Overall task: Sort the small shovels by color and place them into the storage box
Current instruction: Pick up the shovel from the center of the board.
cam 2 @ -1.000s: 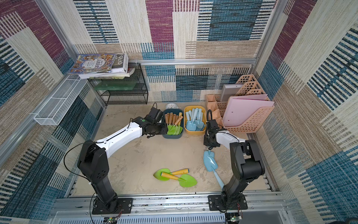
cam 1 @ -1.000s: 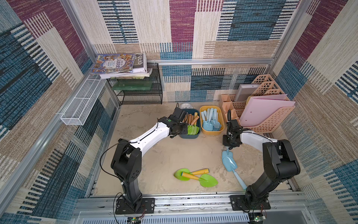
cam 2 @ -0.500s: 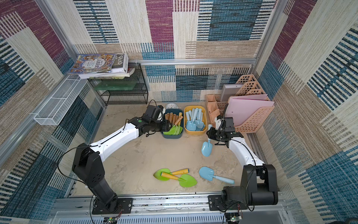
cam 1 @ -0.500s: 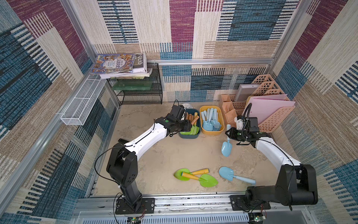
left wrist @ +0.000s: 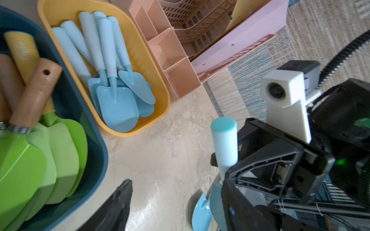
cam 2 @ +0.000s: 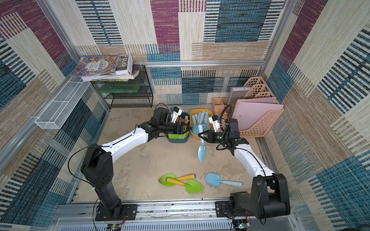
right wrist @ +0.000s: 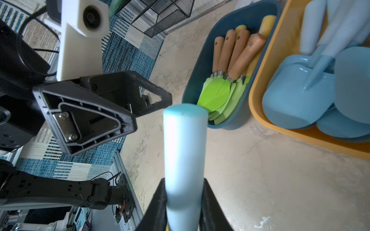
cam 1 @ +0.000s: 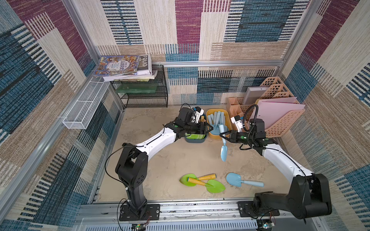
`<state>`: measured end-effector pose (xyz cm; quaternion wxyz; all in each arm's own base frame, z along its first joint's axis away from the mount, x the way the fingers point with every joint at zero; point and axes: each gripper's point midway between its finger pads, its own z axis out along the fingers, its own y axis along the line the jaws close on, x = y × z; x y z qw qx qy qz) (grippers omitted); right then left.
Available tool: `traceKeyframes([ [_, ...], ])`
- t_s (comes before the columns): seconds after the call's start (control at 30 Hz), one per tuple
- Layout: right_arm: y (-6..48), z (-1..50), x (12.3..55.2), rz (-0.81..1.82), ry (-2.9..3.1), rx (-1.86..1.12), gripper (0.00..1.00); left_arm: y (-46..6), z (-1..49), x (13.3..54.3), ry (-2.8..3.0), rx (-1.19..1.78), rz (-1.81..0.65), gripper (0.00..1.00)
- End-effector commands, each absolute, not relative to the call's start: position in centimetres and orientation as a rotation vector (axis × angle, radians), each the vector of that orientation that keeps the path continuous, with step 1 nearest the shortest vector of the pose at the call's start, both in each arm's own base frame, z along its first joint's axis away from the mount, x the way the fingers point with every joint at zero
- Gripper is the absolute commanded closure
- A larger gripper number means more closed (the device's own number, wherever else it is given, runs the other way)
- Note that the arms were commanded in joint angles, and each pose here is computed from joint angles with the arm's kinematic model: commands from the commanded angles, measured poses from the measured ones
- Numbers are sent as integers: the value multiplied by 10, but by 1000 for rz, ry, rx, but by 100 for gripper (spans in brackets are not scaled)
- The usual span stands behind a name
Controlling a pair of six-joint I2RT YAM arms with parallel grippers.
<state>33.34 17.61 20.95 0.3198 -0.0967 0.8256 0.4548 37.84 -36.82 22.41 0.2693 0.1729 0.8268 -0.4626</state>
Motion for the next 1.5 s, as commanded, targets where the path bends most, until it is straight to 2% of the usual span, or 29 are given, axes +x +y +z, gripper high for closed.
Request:
traceKeyframes([
  [0.0, 186, 217, 331, 1238, 2145, -316, 85, -378, 242, 375, 2137, 525, -1329, 29],
  [0.4, 210, 219, 336, 1272, 2151, -381, 85, -393, 237, 376, 2138, 549, -1366, 31],
  [0.57, 224, 222, 335, 1316, 2141, -415, 85, -398, 235, 379, 2143, 562, -1358, 36],
  [0.63, 229, 223, 335, 1349, 2132, -421, 86, -401, 234, 380, 2143, 569, -1361, 42],
  [0.67, 230, 223, 335, 1356, 2132, -425, 85, -402, 235, 380, 2140, 571, -1365, 49],
  [0.7, 231, 223, 336, 1352, 2131, -429, 85, -403, 235, 380, 2138, 575, -1369, 57],
  [0.77, 230, 222, 339, 1324, 2141, -423, 85, -404, 238, 381, 2130, 577, -1374, 82],
  [0.83, 227, 218, 343, 1287, 2161, -413, 85, -405, 241, 382, 2129, 580, -1372, 99],
  [1.0, 215, 206, 357, 1171, 2219, -359, 82, -406, 247, 398, 2132, 563, -1288, 100],
  [1.1, 200, 195, 371, 1024, 2284, -284, 62, -409, 254, 418, 2131, 530, -1211, 100],
  [1.17, 185, 188, 378, 919, 2319, -224, 54, -412, 260, 435, 2125, 509, -1156, 100],
  [1.37, 130, 175, 388, 601, 2353, -22, 52, -427, 270, 496, 2096, 417, -1007, 100],
  [1.47, 110, 171, 385, 527, 2347, 48, 53, -434, 265, 525, 2083, 372, -935, 100],
])
